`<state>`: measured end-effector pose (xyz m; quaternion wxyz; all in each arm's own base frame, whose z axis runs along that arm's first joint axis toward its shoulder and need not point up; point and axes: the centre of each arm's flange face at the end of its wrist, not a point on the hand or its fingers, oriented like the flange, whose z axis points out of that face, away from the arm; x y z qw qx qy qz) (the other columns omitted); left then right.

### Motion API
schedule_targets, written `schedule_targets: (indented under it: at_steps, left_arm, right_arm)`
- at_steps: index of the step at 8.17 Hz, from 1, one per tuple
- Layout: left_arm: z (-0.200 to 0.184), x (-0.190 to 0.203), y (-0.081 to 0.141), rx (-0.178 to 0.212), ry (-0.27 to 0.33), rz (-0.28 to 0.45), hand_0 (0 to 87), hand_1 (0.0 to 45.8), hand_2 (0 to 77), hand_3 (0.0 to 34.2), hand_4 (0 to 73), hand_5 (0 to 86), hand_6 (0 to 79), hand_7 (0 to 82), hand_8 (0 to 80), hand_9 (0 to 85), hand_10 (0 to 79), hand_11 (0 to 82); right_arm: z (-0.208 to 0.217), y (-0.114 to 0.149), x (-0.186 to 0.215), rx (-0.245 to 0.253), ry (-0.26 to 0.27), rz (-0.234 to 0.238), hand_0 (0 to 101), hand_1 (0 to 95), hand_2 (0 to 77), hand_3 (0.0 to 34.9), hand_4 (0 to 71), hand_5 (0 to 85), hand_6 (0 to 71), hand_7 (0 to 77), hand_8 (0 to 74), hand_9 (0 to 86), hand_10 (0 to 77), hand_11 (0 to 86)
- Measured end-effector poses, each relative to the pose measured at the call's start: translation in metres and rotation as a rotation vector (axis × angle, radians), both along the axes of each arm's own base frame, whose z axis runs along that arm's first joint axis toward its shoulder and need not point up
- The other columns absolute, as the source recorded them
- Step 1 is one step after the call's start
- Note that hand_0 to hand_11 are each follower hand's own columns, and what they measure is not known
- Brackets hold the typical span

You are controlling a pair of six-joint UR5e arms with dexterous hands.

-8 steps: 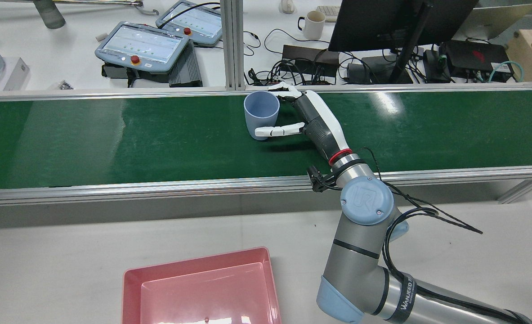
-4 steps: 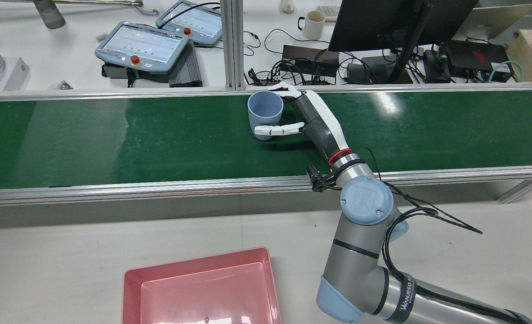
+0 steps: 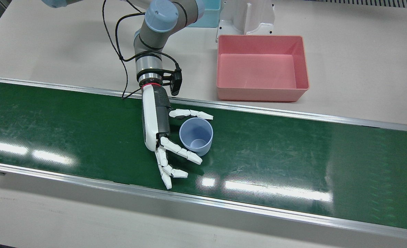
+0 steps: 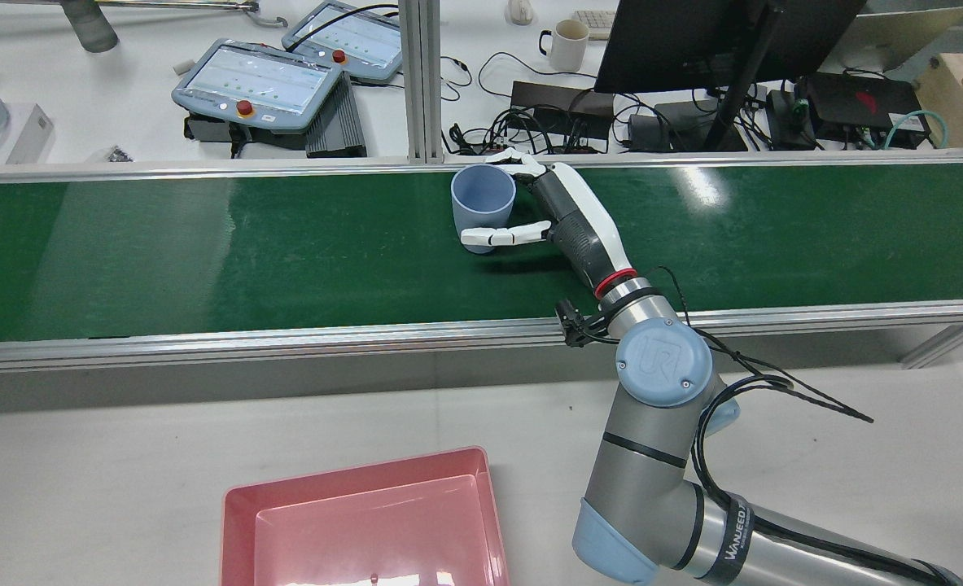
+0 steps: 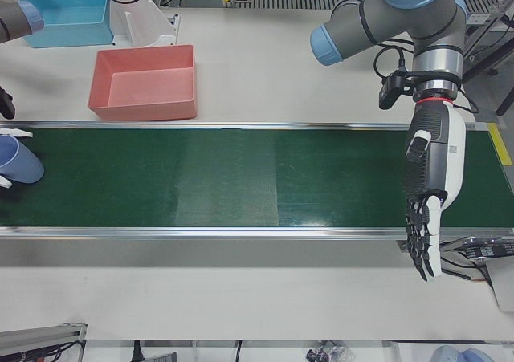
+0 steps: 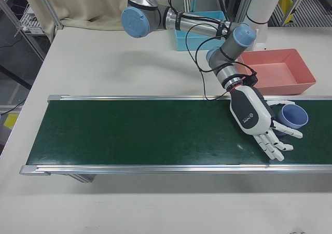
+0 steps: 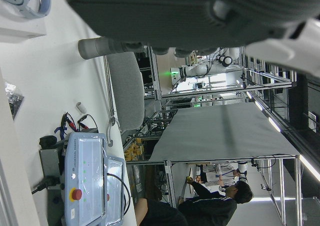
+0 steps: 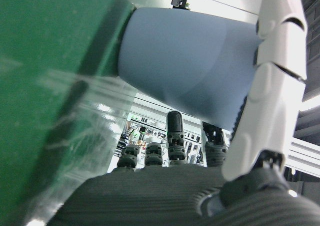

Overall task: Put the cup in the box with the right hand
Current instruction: 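Close the right hand fingers around the blue cup's side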

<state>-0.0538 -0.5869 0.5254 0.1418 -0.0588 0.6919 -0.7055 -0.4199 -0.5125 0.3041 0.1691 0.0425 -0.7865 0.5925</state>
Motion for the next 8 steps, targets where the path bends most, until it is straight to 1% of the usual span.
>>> schedule_targets:
  at_steps: [7, 8]
  left_arm:
    - [0.0000, 0.0000, 0.0000, 0.000, 0.000, 0.000, 0.0, 0.5, 0.5, 0.0, 0.0, 0.0, 0.0, 0.0, 0.0, 0.5, 0.0, 0.0]
    - [0.0000, 0.0000, 0.0000, 0.000, 0.000, 0.000, 0.0, 0.5, 0.5, 0.0, 0.0, 0.0, 0.0, 0.0, 0.0, 0.5, 0.0, 0.0]
  right_arm:
    - [0.0003, -0.0003, 0.0006, -0.002, -0.002, 0.008, 53, 17.5, 13.6, 0.1, 26.7, 4.9, 7.6, 37.1, 2.7, 10.9, 4.9, 8.7]
    - [0.0002, -0.0004, 0.0006, -0.002, -0.003, 0.009, 53, 17.5, 14.7, 0.1, 26.7, 4.9, 8.7, 37.1, 2.7, 10.9, 4.9, 8.7]
